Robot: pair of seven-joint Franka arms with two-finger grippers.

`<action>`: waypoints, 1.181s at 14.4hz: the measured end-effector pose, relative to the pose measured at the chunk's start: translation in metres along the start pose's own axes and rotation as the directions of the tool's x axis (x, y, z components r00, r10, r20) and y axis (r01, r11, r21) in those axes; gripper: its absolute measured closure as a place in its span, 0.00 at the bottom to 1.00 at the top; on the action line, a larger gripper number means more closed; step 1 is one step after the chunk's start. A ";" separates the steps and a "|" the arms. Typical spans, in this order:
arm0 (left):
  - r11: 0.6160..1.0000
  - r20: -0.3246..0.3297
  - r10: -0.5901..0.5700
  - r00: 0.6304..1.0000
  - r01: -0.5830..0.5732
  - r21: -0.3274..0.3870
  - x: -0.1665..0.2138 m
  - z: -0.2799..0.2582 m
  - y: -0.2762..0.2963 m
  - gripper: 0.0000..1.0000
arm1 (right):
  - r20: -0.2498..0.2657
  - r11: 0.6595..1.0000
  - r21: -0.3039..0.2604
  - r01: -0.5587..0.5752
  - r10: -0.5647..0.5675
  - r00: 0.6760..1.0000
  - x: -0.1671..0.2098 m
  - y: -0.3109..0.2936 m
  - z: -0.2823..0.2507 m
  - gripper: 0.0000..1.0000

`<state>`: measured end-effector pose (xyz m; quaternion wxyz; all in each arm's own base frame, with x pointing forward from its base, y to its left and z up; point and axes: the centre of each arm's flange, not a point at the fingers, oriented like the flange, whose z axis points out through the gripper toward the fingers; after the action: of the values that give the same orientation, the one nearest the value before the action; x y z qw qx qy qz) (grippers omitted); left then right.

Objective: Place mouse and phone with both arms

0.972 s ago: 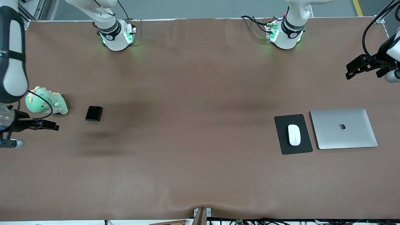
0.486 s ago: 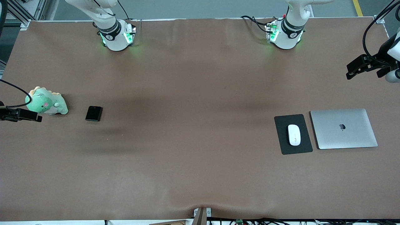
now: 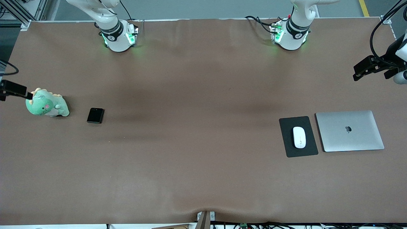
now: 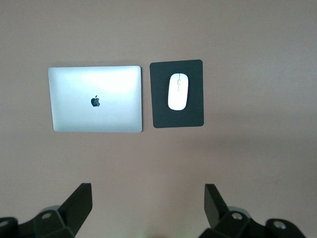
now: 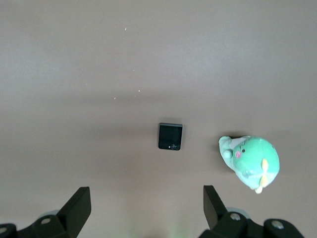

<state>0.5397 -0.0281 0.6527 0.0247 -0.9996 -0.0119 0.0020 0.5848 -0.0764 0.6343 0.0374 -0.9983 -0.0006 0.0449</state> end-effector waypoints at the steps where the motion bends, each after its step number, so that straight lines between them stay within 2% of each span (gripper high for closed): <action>1: 1.000 0.000 0.000 1.000 0.000 0.000 0.000 0.000 0.000 0.00 | -0.001 1.000 -0.007 -0.001 0.001 1.000 -0.010 0.000 -0.003 0.00; 4: 1.000 0.000 0.000 1.000 0.000 0.000 0.000 0.000 0.000 0.00 | -0.031 0.999 -0.053 0.001 -0.003 1.000 -0.032 -0.002 -0.003 0.00; 8: 1.000 -0.001 0.000 1.000 0.000 0.000 0.000 0.000 0.000 0.00 | -0.057 0.998 -0.060 0.021 -0.024 0.998 -0.058 -0.010 0.000 0.00; 11: 1.000 -0.001 0.000 1.000 0.000 0.000 0.000 0.000 0.000 0.00 | -0.065 0.995 -0.062 0.083 -0.087 0.994 -0.063 -0.007 -0.003 0.00; 17: 1.000 -0.001 0.000 1.000 0.000 0.000 0.000 0.000 0.000 0.00 | -0.072 0.994 -0.059 0.092 -0.096 0.993 -0.063 -0.003 -0.004 0.00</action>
<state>0.5394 -0.0280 0.6531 0.0247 -0.9996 -0.0120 0.0015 0.5222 -0.0741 0.6440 0.0119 -0.9988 -0.0475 0.0056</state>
